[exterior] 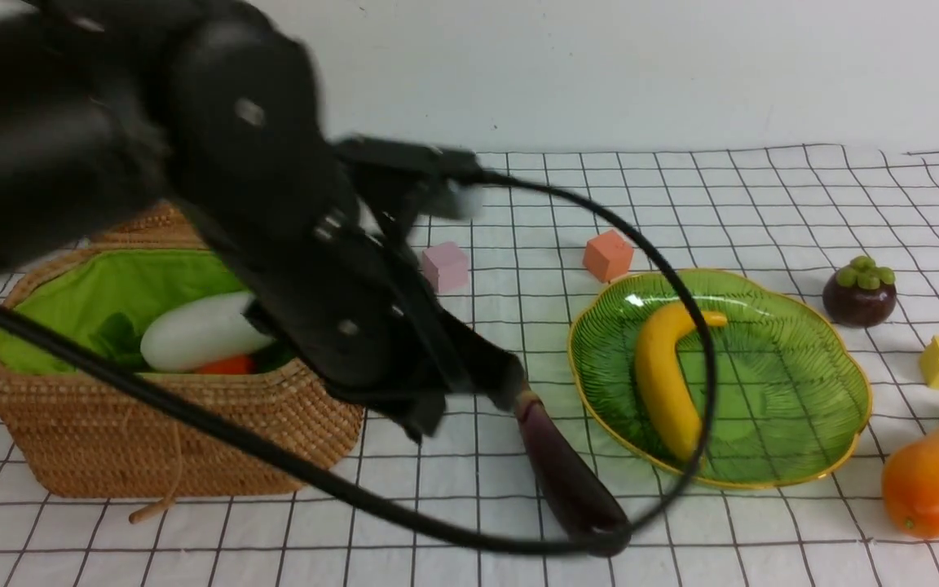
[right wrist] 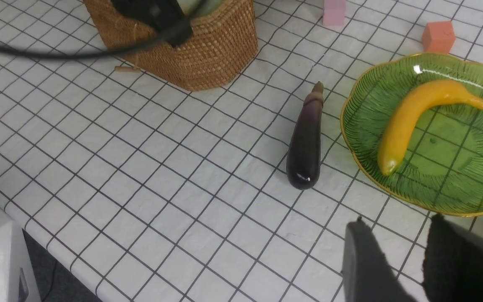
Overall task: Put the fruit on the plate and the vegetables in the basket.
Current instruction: Use the left arm to grab an eggplant and put it into the left basket, then use the right arm to grab a mango and put it into the right plate
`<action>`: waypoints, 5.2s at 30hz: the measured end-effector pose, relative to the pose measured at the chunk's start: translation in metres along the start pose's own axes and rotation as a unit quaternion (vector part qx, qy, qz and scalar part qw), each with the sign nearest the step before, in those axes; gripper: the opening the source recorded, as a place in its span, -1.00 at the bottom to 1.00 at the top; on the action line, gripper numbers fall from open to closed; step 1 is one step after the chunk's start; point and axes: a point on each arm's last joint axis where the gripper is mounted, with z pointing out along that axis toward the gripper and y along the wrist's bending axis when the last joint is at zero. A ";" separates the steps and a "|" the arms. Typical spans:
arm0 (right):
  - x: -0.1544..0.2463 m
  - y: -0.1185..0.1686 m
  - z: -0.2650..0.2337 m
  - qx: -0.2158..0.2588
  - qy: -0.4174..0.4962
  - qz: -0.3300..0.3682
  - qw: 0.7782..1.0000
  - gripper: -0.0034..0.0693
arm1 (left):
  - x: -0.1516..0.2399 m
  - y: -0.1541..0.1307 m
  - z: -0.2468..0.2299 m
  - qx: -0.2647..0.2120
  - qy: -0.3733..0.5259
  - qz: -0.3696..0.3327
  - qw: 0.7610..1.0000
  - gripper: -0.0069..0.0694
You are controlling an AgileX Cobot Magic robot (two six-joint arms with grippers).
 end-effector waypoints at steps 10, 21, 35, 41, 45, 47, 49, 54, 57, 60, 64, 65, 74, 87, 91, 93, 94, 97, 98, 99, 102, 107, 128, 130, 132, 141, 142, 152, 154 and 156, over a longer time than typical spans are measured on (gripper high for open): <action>0.003 0.000 0.000 0.001 0.018 -0.006 1.000 -0.25 | -0.030 -0.045 0.104 0.013 0.035 -0.086 0.996 0.61; 0.003 0.000 0.000 0.000 0.019 -0.026 0.999 -0.25 | -0.039 -0.045 0.166 -0.014 0.053 -0.165 0.985 0.85; 0.005 0.001 0.000 -0.009 0.025 -0.025 0.999 -0.25 | -0.027 -0.025 0.177 -0.130 0.107 -0.103 0.980 0.25; 0.005 0.002 0.000 -0.013 0.025 -0.023 0.999 -0.25 | -0.035 -0.023 0.113 -0.135 0.077 -0.053 0.986 0.25; 0.005 0.002 0.000 -0.014 0.024 -0.024 0.999 -0.25 | -0.038 -0.022 0.053 -0.122 0.033 0.047 0.991 0.25; 0.005 0.002 0.000 -0.014 0.024 -0.025 0.999 -0.25 | -0.036 -0.014 0.009 -0.136 0.010 0.166 0.977 0.25; 0.005 0.002 0.000 -0.014 0.024 -0.025 0.999 -0.25 | -0.035 -0.003 -0.019 -0.151 -0.004 0.243 0.958 0.25; 0.005 0.002 0.000 -0.014 0.025 -0.025 0.999 -0.25 | -0.035 0.057 -0.061 -0.178 -0.007 0.290 0.940 0.25; 0.005 0.003 0.000 -0.014 0.028 -0.026 0.999 -0.25 | -0.033 0.101 -0.069 -0.184 0.011 0.285 0.940 0.25; 0.006 0.003 0.000 -0.015 0.031 -0.025 0.999 -0.25 | -0.024 0.144 -0.064 -0.178 0.048 0.290 0.939 0.25; 0.006 0.003 0.001 -0.016 0.033 -0.025 0.999 -0.25 | -0.010 0.176 -0.042 -0.152 0.101 0.304 0.935 0.25; 0.007 0.002 0.003 -0.015 0.033 -0.025 0.999 -0.25 | -0.008 0.181 -0.038 -0.148 0.110 0.302 0.935 0.25; 0.021 -0.001 0.031 -0.013 0.045 -0.019 0.999 -0.25 | -0.012 0.202 -0.016 -0.177 0.098 0.269 0.942 0.52; -0.006 -0.016 0.102 0.056 0.129 -0.004 0.990 -0.25 | -0.010 0.122 -0.083 -0.139 -0.094 0.067 0.984 -0.05; -0.017 -0.030 0.147 0.111 0.193 -0.003 0.975 -0.25 | 0.015 0.059 -0.116 -0.079 -0.138 0.093 0.983 -0.85; -0.021 -0.044 0.162 0.139 0.212 0.016 0.967 -0.25 | 0.035 0.042 -0.121 -0.055 -0.146 0.105 0.982 -0.85; -0.021 -0.046 0.164 0.141 0.214 0.020 0.966 -0.25 | 0.037 0.041 -0.121 -0.053 -0.148 0.104 0.982 -0.85; -0.016 -0.095 0.185 0.198 0.256 0.111 0.940 -0.25 | 0.081 0.024 -0.115 -0.014 -0.164 0.116 0.979 -0.85; -0.012 -0.107 0.186 0.208 0.264 0.140 0.931 -0.25 | 0.090 0.023 -0.114 -0.005 -0.174 0.116 0.978 -0.85; -0.008 -0.120 0.187 0.217 0.270 0.170 0.923 -0.25 | 0.100 0.023 -0.112 0.000 -0.179 0.118 0.977 -0.85; 0.007 -0.164 0.178 0.243 0.266 0.290 0.887 -0.25 | 0.133 0.027 -0.106 0.022 -0.226 0.119 0.967 -0.85; 0.029 -0.208 0.172 0.254 0.227 0.417 0.843 -0.15 | 0.165 0.036 -0.098 0.040 -0.300 0.122 0.945 -0.85; 0.118 -0.285 0.258 0.272 0.253 0.549 0.749 0.68 | 0.179 0.043 -0.091 0.029 -0.337 0.152 0.929 -0.85; 0.119 -0.284 0.259 0.266 0.262 0.542 0.753 0.65 | 0.179 0.043 -0.091 0.029 -0.337 0.152 0.929 -0.85; 0.119 -0.283 0.259 0.260 0.273 0.534 0.756 0.65 | 0.179 0.043 -0.091 0.029 -0.337 0.152 0.929 -0.85; 0.072 -0.239 0.233 0.225 0.285 0.471 0.804 0.65 | 0.180 0.043 -0.091 0.029 -0.335 0.152 0.930 -0.85; 0.067 -0.237 0.232 0.226 0.274 0.465 0.811 0.65 | 0.180 0.043 -0.091 0.029 -0.335 0.152 0.930 -0.85; 0.022 -0.207 0.311 0.182 0.164 0.269 0.932 0.66 | 0.179 0.043 -0.091 0.029 -0.335 0.152 0.929 -0.85; 0.024 -0.210 0.318 0.181 0.172 0.271 0.930 0.76 | 0.180 0.043 -0.090 0.028 -0.332 0.152 0.931 -0.85; 0.021 -0.213 0.321 0.178 0.180 0.269 0.929 0.92 | 0.180 0.043 -0.090 0.028 -0.331 0.152 0.931 -0.85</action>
